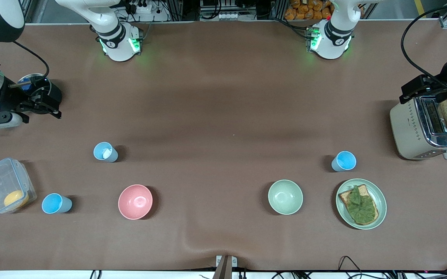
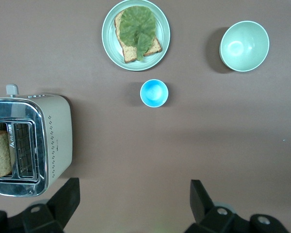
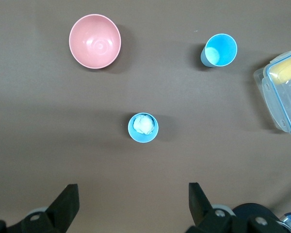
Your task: Stack blue cups with both arms
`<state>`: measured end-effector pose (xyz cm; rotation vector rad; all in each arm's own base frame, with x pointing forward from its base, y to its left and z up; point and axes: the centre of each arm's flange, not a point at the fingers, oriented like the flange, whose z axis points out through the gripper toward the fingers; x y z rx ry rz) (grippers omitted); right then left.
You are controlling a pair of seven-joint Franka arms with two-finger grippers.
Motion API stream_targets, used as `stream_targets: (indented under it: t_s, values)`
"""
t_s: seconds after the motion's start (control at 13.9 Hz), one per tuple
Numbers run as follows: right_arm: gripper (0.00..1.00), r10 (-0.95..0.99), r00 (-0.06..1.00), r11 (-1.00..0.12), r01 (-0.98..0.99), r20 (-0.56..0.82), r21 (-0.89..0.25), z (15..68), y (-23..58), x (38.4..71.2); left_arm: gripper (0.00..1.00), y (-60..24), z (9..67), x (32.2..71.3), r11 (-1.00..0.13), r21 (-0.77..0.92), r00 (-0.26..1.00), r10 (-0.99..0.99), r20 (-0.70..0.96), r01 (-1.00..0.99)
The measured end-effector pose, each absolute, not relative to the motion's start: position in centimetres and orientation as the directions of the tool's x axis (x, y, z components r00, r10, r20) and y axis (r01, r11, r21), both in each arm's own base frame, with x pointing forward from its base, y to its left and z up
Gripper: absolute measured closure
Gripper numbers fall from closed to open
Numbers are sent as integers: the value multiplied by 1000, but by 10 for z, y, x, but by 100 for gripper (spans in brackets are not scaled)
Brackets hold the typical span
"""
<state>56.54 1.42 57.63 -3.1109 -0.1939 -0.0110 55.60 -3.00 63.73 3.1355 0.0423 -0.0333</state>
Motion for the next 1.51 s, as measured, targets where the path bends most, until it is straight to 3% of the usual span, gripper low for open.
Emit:
stream_targets:
  t_s: [0.94,1.51]
  values:
    - [0,125,992,-992,125,7,-24,576,15,565,0,-37,630,557,-1000,5,999,7,-43,7]
    - [0,125,992,-992,125,4,-24,575,15,566,0,-36,579,570,-999,-1,990,34,-134,34]
